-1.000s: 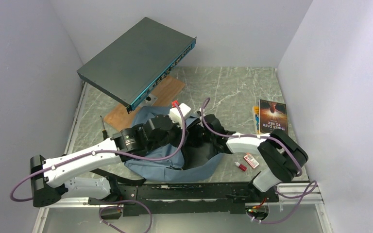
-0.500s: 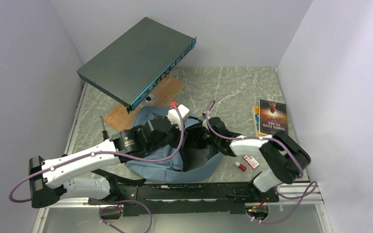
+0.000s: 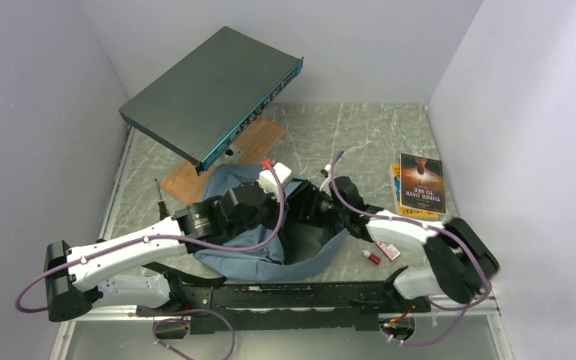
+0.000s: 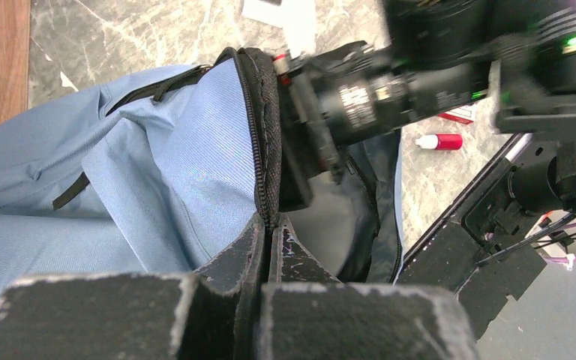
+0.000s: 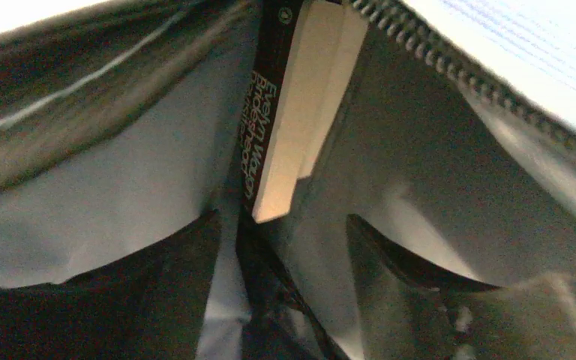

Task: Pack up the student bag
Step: Place the book in the student bag.

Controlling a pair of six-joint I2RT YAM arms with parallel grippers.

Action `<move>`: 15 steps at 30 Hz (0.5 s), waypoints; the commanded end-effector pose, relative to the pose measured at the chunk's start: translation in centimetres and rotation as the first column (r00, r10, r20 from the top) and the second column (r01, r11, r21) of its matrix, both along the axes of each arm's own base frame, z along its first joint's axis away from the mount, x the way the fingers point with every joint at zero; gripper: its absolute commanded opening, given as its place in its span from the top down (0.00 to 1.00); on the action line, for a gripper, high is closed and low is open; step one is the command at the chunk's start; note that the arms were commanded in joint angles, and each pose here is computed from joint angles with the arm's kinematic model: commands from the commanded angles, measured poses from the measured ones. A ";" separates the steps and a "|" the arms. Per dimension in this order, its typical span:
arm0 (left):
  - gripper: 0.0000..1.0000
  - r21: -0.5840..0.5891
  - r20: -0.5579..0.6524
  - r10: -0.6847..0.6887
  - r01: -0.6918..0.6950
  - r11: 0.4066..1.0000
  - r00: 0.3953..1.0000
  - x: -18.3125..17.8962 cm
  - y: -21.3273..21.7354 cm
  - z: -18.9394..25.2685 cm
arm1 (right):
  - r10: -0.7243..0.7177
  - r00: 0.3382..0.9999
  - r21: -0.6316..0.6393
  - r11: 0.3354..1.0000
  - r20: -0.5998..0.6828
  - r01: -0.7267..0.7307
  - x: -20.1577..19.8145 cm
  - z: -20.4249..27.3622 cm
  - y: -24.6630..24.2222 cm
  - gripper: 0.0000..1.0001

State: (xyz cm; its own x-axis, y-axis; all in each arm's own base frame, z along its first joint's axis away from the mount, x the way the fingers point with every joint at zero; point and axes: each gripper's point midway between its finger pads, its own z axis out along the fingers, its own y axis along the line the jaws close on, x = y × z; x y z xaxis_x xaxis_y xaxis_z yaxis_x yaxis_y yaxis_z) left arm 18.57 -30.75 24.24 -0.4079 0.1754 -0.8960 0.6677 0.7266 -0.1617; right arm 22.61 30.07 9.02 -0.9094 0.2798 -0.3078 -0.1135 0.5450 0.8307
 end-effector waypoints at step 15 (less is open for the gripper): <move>1.00 0.019 -0.004 -0.072 0.072 0.997 0.997 0.0 -1.9 -1.7 | -0.434 0.885 -0.529 0.719 0.166 0.452 -2.2 6.0 -21.3 0.13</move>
